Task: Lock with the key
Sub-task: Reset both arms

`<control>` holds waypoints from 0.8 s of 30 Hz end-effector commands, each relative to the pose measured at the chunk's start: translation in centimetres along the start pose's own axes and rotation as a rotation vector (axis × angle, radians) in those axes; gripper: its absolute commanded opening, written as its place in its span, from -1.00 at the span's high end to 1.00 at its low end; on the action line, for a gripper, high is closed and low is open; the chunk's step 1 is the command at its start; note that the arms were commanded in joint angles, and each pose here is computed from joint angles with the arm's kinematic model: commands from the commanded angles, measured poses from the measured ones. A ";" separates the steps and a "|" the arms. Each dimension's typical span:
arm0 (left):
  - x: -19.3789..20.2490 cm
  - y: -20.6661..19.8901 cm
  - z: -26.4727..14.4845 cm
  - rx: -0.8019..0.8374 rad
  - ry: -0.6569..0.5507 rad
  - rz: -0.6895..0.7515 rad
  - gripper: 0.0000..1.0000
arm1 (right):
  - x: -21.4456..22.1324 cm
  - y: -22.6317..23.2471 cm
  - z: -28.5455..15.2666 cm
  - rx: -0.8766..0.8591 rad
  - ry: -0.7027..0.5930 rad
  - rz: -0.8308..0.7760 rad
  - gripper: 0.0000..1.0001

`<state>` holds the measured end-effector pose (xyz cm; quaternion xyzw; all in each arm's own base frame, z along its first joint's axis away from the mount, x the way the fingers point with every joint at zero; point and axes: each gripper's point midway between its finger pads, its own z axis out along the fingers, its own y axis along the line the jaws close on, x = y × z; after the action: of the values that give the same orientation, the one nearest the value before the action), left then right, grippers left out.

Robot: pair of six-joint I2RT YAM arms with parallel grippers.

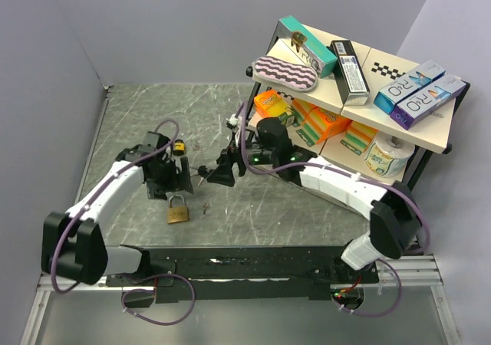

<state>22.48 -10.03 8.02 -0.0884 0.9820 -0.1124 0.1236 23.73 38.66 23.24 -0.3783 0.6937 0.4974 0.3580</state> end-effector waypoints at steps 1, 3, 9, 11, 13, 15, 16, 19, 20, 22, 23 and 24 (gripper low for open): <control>-3.8 -4.0 -5.0 0.264 -0.128 0.043 -0.93 | -5.4 3.2 -3.2 -0.013 -0.104 -0.178 -0.99; -6.0 -4.1 -7.4 0.359 -0.197 0.013 -0.93 | -5.2 3.1 -4.0 0.015 -0.090 -0.206 -0.99; -12.0 -4.5 -14.3 0.386 -0.452 0.047 -0.93 | -4.9 4.6 -7.6 0.067 -0.074 -0.305 -0.99; -13.1 -4.3 -16.7 0.359 -0.564 0.081 -0.93 | -5.0 5.4 -9.1 0.081 -0.084 -0.342 -0.99; -13.3 -4.0 -17.7 0.340 -0.629 0.101 -0.93 | -4.9 6.1 -10.7 0.100 -0.094 -0.405 -0.99; -12.5 -3.7 -18.5 0.337 -0.685 0.125 -0.93 | -3.9 5.9 -11.4 0.118 -0.080 -0.441 -0.99; -12.2 -3.6 -18.6 0.335 -0.700 0.132 -0.93 | -3.9 6.4 -12.1 0.123 -0.092 -0.459 -0.99; -10.8 -2.9 -18.3 0.318 -0.730 0.132 -0.93 | -2.4 6.5 -12.9 0.122 -0.068 -0.473 -0.99; -10.1 -2.5 -18.0 0.310 -0.737 0.134 -0.93 | -2.0 6.4 -12.9 0.122 -0.062 -0.467 -0.99; -9.7 -1.7 -17.5 0.275 -0.751 0.139 -0.93 | -1.3 6.3 -12.9 0.117 -0.055 -0.457 -0.99; -9.5 -1.6 -17.9 0.271 -0.770 0.145 -0.93 | -1.3 6.4 -12.9 0.117 -0.058 -0.450 -0.99; -9.4 -1.3 -17.8 0.260 -0.776 0.144 -0.93 | -1.2 6.4 -12.8 0.114 -0.058 -0.448 -0.99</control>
<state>26.75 -7.07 27.61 -0.0437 0.8499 -0.2202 0.4767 17.01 28.32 31.66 -0.4830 0.5972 0.3873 0.5100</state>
